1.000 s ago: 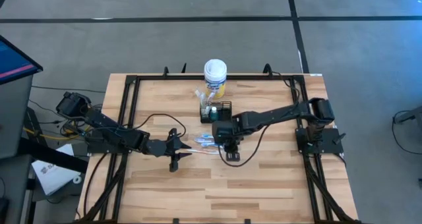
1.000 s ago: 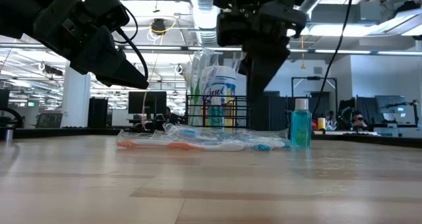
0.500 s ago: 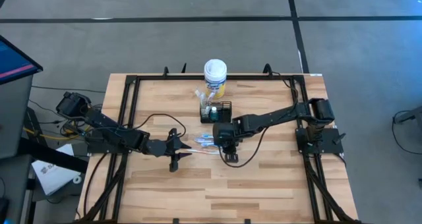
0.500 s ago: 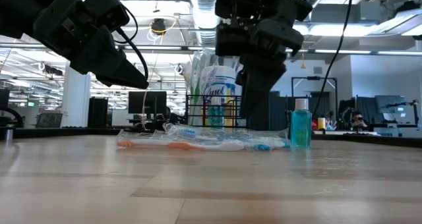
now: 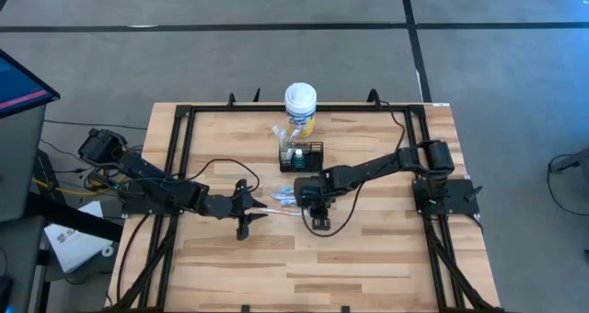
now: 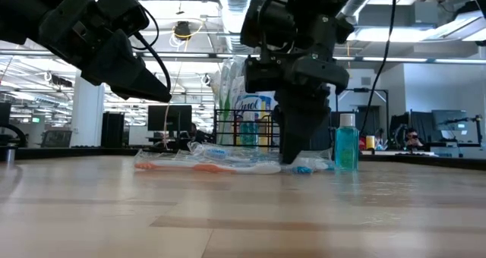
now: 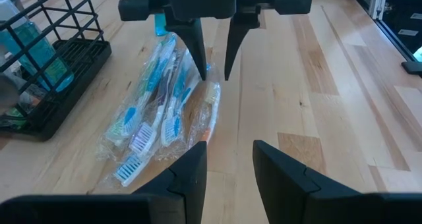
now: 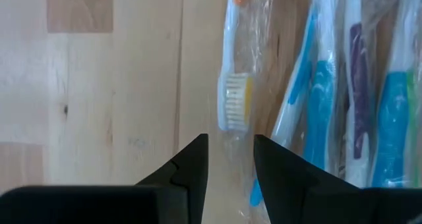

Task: Pick & Place toothbrushing station
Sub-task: Put the orange toothbrush into the black wire organizer

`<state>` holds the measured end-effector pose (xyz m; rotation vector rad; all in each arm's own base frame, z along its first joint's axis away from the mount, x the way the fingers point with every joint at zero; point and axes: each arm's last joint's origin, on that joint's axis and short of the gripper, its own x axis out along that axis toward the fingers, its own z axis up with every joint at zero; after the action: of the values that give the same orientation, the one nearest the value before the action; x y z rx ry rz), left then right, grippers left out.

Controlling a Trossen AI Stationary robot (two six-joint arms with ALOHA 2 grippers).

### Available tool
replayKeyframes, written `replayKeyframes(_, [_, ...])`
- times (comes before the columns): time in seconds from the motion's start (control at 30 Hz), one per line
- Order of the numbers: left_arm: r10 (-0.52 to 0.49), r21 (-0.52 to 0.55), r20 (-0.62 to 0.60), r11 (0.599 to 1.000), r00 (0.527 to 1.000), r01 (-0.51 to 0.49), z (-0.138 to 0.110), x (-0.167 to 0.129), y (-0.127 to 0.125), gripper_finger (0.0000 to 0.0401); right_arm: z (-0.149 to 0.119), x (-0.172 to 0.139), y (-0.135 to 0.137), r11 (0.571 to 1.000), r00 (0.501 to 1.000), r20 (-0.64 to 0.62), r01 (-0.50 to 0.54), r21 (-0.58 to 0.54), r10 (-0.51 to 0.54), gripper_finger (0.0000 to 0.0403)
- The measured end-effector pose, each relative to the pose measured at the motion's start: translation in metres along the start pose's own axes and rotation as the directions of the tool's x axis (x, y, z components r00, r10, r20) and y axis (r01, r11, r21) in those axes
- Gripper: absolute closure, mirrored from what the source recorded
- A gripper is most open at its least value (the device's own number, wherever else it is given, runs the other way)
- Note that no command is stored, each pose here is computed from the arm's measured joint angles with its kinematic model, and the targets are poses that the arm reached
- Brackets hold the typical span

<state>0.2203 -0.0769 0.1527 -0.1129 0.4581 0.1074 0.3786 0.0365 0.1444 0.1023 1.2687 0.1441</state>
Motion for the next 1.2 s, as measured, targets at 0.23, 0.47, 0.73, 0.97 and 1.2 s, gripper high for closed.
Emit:
replayKeyframes(0.23, [0.000,-0.001,0.002,1.000,1.000,0.000,0.000,0.000,0.000,0.0284,0.000,0.003,0.000,1.000,1.000,-0.007,0.003,0.001,-0.003,0.0321])
replayKeyframes(0.47, [0.003,-0.001,0.003,1.000,1.000,-0.003,0.000,0.000,0.000,0.0284,0.000,0.002,0.000,1.000,1.000,-0.004,0.003,-0.008,-0.003,0.0394])
replayKeyframes(0.73, [0.006,-0.001,0.004,1.000,1.000,-0.006,0.000,0.000,0.000,0.0284,0.013,-0.013,0.009,0.998,1.000,0.007,-0.005,-0.062,0.005,0.0402])
replayKeyframes(0.97, [0.005,-0.001,0.005,1.000,1.000,-0.005,0.000,0.000,0.000,0.0284,0.022,-0.032,0.021,0.993,0.999,-0.043,0.028,-0.112,-0.033,0.0403])
replayKeyframes(1.2, [0.001,-0.007,0.017,1.000,1.000,0.000,0.002,0.000,0.000,0.0284,0.032,-0.059,0.033,0.983,0.989,-0.085,0.105,-0.150,-0.119,0.0403])
